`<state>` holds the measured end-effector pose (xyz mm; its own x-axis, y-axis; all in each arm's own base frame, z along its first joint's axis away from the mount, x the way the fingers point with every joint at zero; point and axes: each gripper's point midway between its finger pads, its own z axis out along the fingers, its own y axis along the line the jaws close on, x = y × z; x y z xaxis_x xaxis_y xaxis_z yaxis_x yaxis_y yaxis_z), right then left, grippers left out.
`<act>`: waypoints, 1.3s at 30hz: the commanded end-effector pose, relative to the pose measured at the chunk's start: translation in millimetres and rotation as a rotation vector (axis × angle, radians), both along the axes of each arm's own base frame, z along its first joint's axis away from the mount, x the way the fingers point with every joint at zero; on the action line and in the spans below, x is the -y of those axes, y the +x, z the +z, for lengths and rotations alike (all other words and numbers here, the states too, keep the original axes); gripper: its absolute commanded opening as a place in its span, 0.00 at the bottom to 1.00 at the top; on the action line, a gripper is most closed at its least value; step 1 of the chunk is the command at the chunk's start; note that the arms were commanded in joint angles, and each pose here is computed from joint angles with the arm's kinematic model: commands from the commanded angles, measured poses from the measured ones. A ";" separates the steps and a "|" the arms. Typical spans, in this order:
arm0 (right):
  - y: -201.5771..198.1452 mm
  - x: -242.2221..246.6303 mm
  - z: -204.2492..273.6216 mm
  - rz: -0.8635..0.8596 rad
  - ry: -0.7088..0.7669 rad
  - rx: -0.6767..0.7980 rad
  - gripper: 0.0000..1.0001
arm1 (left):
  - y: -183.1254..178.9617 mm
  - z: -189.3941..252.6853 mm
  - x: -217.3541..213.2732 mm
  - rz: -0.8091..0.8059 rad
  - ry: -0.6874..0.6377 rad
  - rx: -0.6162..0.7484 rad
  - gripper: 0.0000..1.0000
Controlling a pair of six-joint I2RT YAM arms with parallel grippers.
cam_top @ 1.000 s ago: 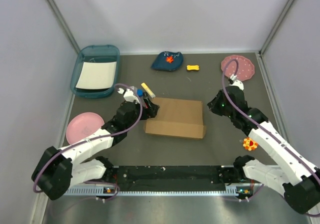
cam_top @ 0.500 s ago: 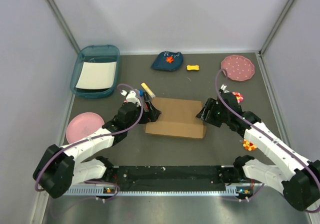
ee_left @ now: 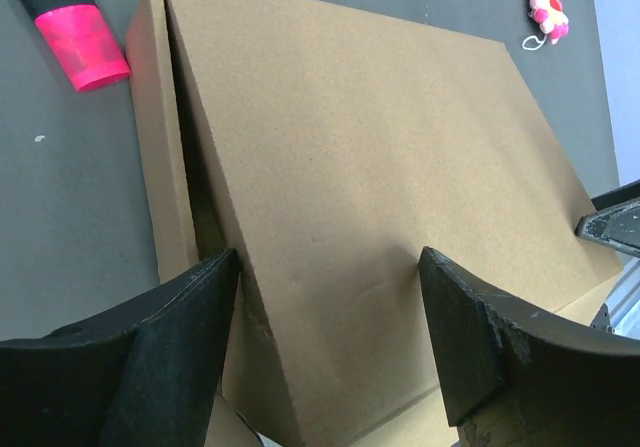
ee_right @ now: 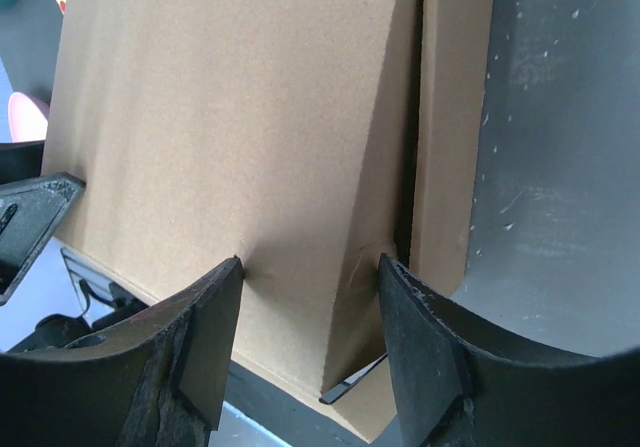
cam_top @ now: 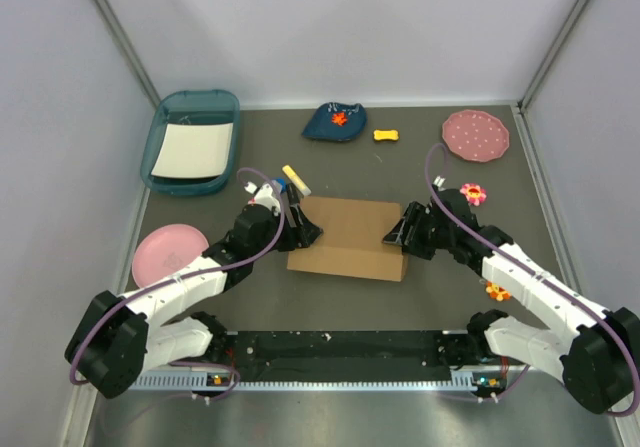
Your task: Fold the paper box
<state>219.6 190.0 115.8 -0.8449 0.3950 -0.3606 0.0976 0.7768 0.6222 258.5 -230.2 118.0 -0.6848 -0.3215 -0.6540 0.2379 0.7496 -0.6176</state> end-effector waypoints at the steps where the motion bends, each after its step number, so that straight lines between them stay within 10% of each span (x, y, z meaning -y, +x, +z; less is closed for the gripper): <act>1: 0.6 -19.0 11.4 0.035 0.112 -0.002 0.56 | -9.7 15.6 14.0 -0.074 -0.075 0.005 0.76; 20: 1.6 5.1 -15.8 -0.007 -0.033 -0.006 0.53 | -6.4 9.3 -5.4 -0.023 0.029 0.040 0.52; 34: 18.5 30.1 66.9 -0.053 -0.136 0.191 0.57 | 18.5 13.6 -75.4 0.300 0.297 0.062 0.83; 39: 22.2 3.6 96.2 0.035 0.020 0.325 0.41 | 26.2 51.7 -95.9 0.443 0.226 0.179 0.85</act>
